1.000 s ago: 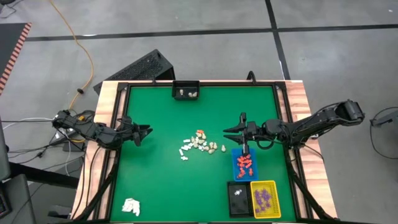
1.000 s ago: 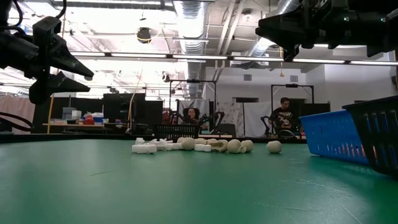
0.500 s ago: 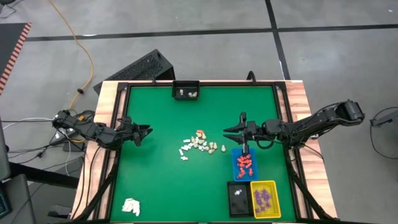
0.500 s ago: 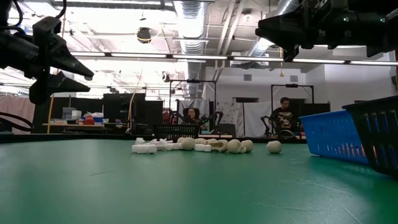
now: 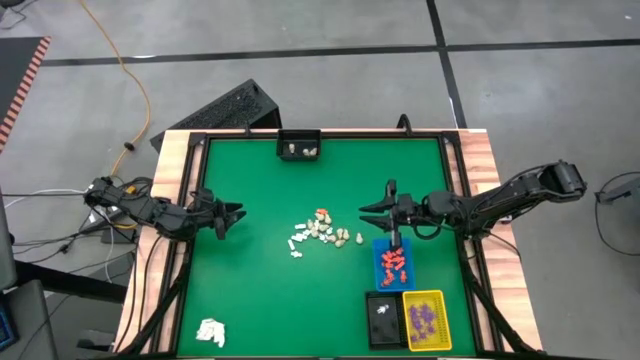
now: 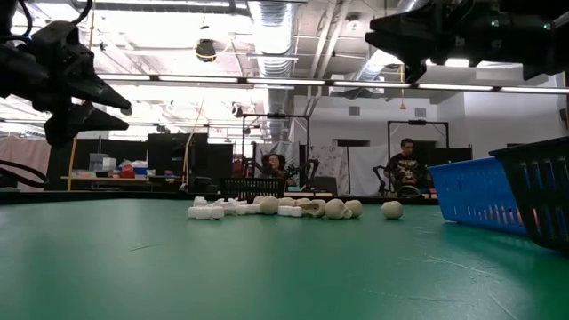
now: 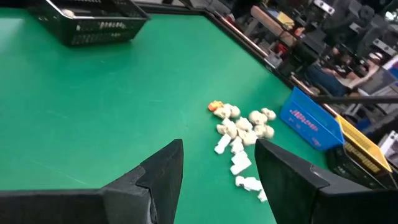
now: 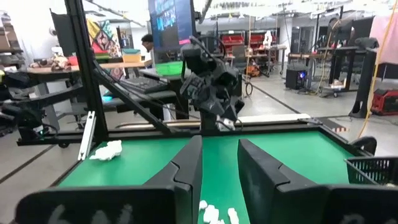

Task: Sort Halloween decoration
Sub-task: Put the orange skeleton toy into the blue bin

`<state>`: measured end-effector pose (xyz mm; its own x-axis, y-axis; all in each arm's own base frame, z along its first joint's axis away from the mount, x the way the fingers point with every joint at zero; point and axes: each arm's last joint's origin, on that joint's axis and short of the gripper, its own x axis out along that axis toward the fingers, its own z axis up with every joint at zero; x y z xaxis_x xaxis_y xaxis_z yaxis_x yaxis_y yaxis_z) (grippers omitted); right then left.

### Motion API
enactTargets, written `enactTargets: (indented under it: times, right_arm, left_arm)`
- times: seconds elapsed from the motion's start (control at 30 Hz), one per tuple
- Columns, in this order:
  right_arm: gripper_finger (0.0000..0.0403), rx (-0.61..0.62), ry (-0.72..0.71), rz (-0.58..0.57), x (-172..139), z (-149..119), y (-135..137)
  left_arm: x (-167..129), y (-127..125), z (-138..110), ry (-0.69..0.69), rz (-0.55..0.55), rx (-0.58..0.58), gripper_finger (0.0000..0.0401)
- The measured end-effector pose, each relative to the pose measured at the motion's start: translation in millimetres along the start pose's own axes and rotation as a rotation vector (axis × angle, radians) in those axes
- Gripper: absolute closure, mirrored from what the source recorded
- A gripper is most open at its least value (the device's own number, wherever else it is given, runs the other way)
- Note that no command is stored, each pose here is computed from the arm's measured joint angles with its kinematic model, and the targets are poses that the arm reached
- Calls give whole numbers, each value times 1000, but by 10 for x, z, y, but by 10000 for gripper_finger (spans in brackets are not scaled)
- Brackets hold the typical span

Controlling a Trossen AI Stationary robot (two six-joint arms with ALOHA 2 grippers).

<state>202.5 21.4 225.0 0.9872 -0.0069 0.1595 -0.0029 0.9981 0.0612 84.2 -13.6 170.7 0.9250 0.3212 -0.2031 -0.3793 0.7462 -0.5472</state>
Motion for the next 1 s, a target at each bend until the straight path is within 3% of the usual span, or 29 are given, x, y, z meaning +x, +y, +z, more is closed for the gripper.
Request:
enactTargets:
  times: [0.23, 0.57, 1.0]
  right_arm:
    - [259, -27, -66, -2, -2, 64, -4]
    - [235, -43, -66, -8, -1, 65, -16]
    - [242, -43, -61, -8, 0, 60, -16]
  left_arm:
    - [0, -11, 9, -5, -12, -38, 212]
    - [-22, -159, 135, -61, -215, 34, 212]
    - [-18, -141, 138, -94, -160, 99, 212]
